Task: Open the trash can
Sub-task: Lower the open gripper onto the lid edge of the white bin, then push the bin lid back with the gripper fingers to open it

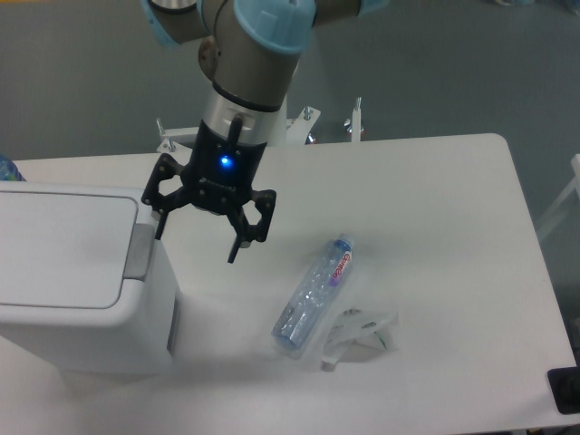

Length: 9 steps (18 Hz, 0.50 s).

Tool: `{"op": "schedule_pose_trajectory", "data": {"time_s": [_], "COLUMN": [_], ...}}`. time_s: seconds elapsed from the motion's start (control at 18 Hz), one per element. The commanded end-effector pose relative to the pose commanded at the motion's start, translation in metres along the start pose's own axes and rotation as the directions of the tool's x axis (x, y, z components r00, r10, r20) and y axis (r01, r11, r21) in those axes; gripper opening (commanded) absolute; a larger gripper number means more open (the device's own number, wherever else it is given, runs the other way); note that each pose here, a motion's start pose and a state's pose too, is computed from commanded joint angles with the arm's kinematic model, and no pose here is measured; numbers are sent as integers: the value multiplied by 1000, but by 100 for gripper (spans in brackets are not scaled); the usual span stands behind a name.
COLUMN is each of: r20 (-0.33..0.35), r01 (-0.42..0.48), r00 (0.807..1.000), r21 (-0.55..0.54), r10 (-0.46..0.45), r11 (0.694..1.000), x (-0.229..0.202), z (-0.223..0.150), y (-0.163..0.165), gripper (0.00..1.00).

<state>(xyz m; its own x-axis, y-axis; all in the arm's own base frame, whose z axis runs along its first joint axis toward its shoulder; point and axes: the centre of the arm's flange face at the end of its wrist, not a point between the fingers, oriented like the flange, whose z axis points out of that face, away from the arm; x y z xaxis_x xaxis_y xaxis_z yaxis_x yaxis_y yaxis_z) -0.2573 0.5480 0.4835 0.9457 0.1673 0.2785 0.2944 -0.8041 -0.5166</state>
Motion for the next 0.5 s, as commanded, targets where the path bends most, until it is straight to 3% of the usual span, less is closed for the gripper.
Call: {"op": "schedule_pose_trajectory", "data": {"time_s": [0.5], "r20": [1], "r01": [22], "r00": [1000], "r21": [3], "r10": [-22], "r11": [1000], "x": [0], "z": [13], "y": [-5], "gripper": [100]}}
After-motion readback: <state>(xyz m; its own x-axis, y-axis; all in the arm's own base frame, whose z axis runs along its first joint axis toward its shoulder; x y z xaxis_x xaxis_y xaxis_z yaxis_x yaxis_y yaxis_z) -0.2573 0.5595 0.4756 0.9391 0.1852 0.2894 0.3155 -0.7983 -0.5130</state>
